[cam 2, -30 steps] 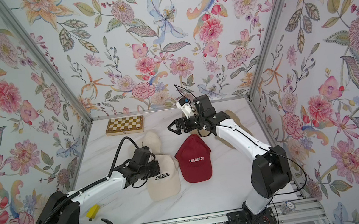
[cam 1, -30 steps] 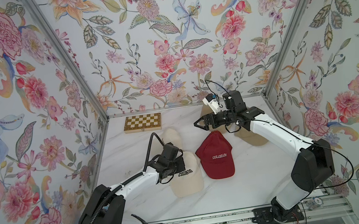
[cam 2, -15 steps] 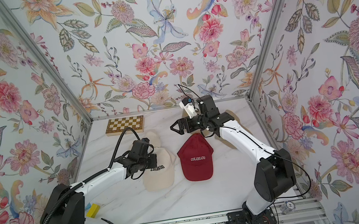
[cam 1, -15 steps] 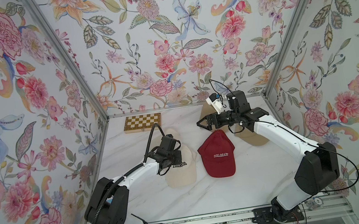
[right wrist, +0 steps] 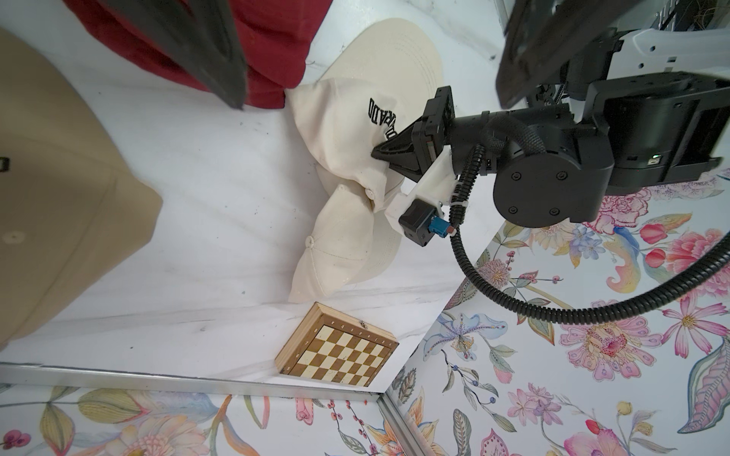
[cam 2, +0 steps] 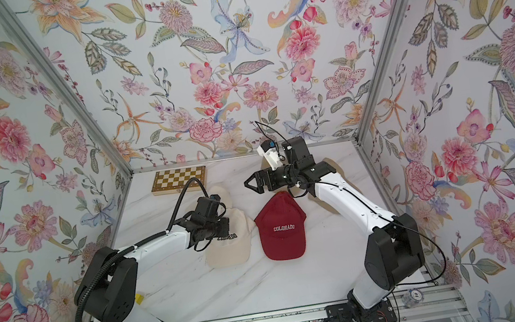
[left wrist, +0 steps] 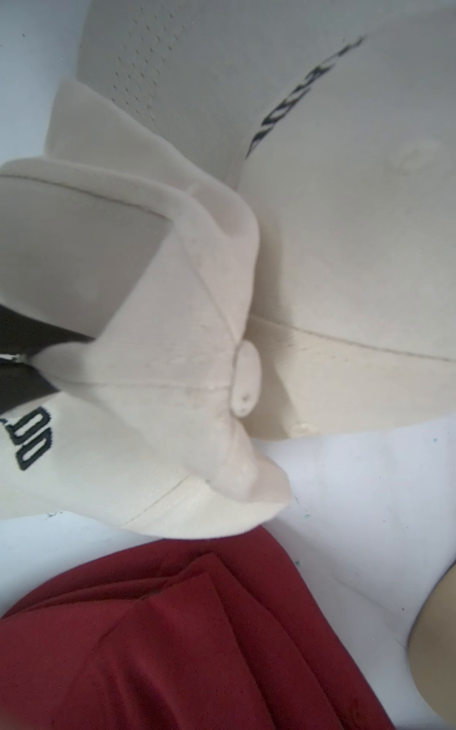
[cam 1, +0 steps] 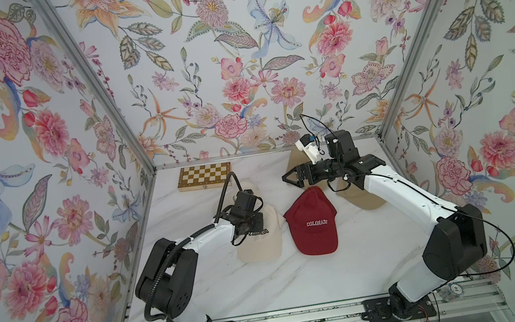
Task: Stack the baseball caps by color
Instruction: Place the baseball cap at the center of the board, then pick up the baseball cap from the center of the board.
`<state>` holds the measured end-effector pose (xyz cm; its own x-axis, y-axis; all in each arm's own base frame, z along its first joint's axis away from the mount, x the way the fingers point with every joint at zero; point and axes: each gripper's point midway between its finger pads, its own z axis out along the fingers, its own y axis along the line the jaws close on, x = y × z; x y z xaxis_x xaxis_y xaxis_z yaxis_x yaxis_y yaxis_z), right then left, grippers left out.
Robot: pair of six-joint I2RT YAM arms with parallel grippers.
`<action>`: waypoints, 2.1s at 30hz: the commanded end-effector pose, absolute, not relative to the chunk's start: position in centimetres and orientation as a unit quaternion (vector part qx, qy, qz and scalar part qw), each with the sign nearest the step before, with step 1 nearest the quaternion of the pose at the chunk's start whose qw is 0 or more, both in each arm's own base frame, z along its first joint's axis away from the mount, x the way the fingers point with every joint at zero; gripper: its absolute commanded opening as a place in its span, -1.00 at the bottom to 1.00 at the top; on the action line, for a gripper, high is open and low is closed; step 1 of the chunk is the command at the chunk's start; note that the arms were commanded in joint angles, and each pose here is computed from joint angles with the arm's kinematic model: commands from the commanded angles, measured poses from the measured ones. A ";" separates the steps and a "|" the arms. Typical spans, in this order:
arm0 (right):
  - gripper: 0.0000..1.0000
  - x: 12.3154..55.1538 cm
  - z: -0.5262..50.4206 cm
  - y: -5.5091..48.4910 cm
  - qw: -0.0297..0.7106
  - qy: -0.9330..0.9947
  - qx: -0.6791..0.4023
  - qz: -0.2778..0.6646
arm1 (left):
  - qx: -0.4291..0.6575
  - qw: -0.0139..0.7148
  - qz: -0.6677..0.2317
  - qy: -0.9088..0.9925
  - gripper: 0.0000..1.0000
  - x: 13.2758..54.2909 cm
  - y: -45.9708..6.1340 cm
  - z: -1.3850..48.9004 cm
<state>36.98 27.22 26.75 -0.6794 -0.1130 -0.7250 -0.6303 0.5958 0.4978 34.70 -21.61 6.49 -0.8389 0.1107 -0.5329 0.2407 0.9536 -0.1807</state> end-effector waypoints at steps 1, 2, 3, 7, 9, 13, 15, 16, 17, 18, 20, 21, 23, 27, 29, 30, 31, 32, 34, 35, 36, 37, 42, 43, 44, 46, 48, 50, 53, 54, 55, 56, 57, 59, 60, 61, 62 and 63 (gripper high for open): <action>0.98 36.8 27.3 27.0 0.340 0.824 -0.232 0.389 | 0.091 0.275 -0.109 0.951 -1.00 35.6 -21.1 7.0; 0.98 36.8 27.2 27.1 0.339 0.824 -0.233 0.389 | 0.090 0.277 -0.110 0.950 -1.00 35.7 -21.2 7.3; 0.98 36.8 27.0 27.1 0.336 0.825 -0.233 0.390 | 0.089 0.279 -0.110 0.950 -1.00 35.8 -21.1 7.5; 0.98 37.2 26.8 27.7 0.328 0.824 -0.235 0.398 | 0.086 0.282 -0.111 0.949 -1.00 35.7 -20.8 8.5; 0.98 37.4 26.6 28.2 0.322 0.823 -0.237 0.403 | 0.081 0.284 -0.112 0.949 -0.76 35.6 -20.5 9.0; 0.98 38.0 26.3 30.2 0.307 0.819 -0.247 0.418 | 0.070 0.308 -0.113 0.942 0.27 35.4 -19.4 11.6; 0.98 38.5 26.1 31.6 0.300 0.815 -0.249 0.429 | 0.064 0.324 -0.109 0.938 0.53 35.4 -18.8 13.1; 0.98 38.9 25.9 32.4 0.296 0.813 -0.249 0.436 | 0.063 0.335 -0.106 0.934 0.58 35.4 -18.4 14.1; 0.98 39.4 25.6 33.2 0.290 0.811 -0.247 0.444 | 0.060 0.347 -0.100 0.931 0.64 35.5 -18.0 15.2; 0.98 39.9 25.3 33.9 0.285 0.810 -0.244 0.451 | 0.059 0.359 -0.096 0.926 0.67 35.5 -17.7 16.2; 0.98 41.3 24.1 35.6 0.273 0.810 -0.232 0.463 | 0.053 0.391 -0.087 0.915 0.76 35.4 -16.7 18.6; 0.98 41.9 23.4 36.3 0.268 0.813 -0.227 0.465 | 0.050 0.406 -0.085 0.909 0.79 35.3 -16.3 19.6; 0.98 43.5 21.5 37.7 0.257 0.823 -0.214 0.460 | 0.051 0.439 -0.086 0.893 0.93 34.6 -15.6 21.6; 0.98 45.8 17.9 39.5 0.238 0.840 -0.186 0.451 | 0.055 0.493 -0.090 0.864 0.99 32.6 -13.9 23.2; 0.98 46.5 16.0 40.1 0.224 0.849 -0.175 0.446 | 0.053 0.511 -0.094 0.852 0.99 31.4 -13.2 23.3; 0.98 46.7 15.4 40.2 0.220 0.852 -0.172 0.442 | 0.052 0.517 -0.097 0.849 0.99 30.9 -12.9 23.2; 0.98 46.8 14.6 40.4 0.213 0.856 -0.170 0.439 | 0.050 0.524 -0.098 0.845 0.99 30.5 -12.6 23.2; 0.98 46.8 13.8 40.6 0.208 0.860 -0.168 0.435 | 0.050 0.529 -0.101 0.841 0.99 30.1 -12.3 23.1; 0.98 47.0 12.8 40.9 0.202 0.865 -0.165 0.428 | 0.050 0.535 -0.105 0.837 0.99 29.6 -12.1 22.9; 0.99 46.9 12.3 41.1 0.197 0.866 -0.163 0.430 | 0.052 0.536 -0.107 0.836 0.99 29.4 -12.1 22.7; 1.00 47.0 11.9 41.3 0.193 0.867 -0.161 0.430 | 0.054 0.537 -0.108 0.835 0.99 29.3 -12.1 22.6; 0.98 47.0 11.4 41.6 0.188 0.868 -0.159 0.432 | 0.054 0.536 -0.109 0.835 0.99 29.3 -12.1 22.4; 0.80 46.7 10.5 43.4 0.162 0.861 -0.160 0.455 | 0.063 0.529 -0.107 0.840 0.99 29.4 -12.5 21.6; 0.75 46.5 10.5 43.7 0.160 0.859 -0.162 0.458 | 0.064 0.528 -0.105 0.840 0.99 29.4 -12.4 21.4; 0.70 46.5 10.5 43.9 0.160 0.859 -0.162 0.458 | 0.064 0.528 -0.103 0.840 0.99 29.4 -12.3 21.3; 0.59 46.5 10.6 44.1 0.159 0.859 -0.161 0.460 | 0.066 0.531 -0.101 0.839 0.99 29.3 -12.2 21.4; 0.48 46.5 10.7 44.2 0.159 0.858 -0.161 0.461 | 0.065 0.533 -0.100 0.838 0.99 29.3 -12.1 21.5; 0.37 46.4 10.9 44.3 0.162 0.857 -0.162 0.462 | 0.065 0.535 -0.100 0.836 0.99 29.2 -12.1 21.5; 0.19 46.5 11.6 44.8 0.171 0.852 -0.169 0.465 | 0.066 0.537 -0.102 0.834 0.99 29.2 -12.1 21.4; 0.05 46.5 11.9 45.0 0.175 0.850 -0.172 0.466 | 0.067 0.538 -0.102 0.834 1.00 29.2 -12.1 21.3; -0.10 46.6 12.1 45.2 0.178 0.848 -0.174 0.468 | 0.068 0.537 -0.103 0.835 0.99 29.2 -12.2 21.3; -0.26 46.7 12.3 45.4 0.181 0.847 -0.175 0.469 | 0.067 0.537 -0.102 0.835 0.99 29.2 -12.2 21.2; -0.41 46.8 12.6 45.6 0.184 0.845 -0.177 0.470 | 0.067 0.538 -0.104 0.834 0.99 29.3 -12.2 21.3; -0.64 47.0 13.2 46.1 0.192 0.840 -0.180 0.474 | 0.066 0.540 -0.104 0.833 0.99 29.3 -12.2 21.4; -0.69 47.2 13.5 46.4 0.195 0.838 -0.182 0.477 | 0.065 0.543 -0.105 0.831 0.99 29.2 -12.2 21.6; -0.75 47.3 13.9 46.7 0.199 0.834 -0.184 0.480 | 0.064 0.544 -0.105 0.830 0.99 29.2 -12.1 21.7; -0.80 47.4 14.4 46.9 0.204 0.831 -0.185 0.483 | 0.064 0.546 -0.106 0.829 0.99 29.2 -12.1 21.9; -0.85 47.6 14.8 47.2 0.208 0.828 -0.187 0.487 | 0.063 0.547 -0.105 0.828 1.00 29.1 -12.0 21.9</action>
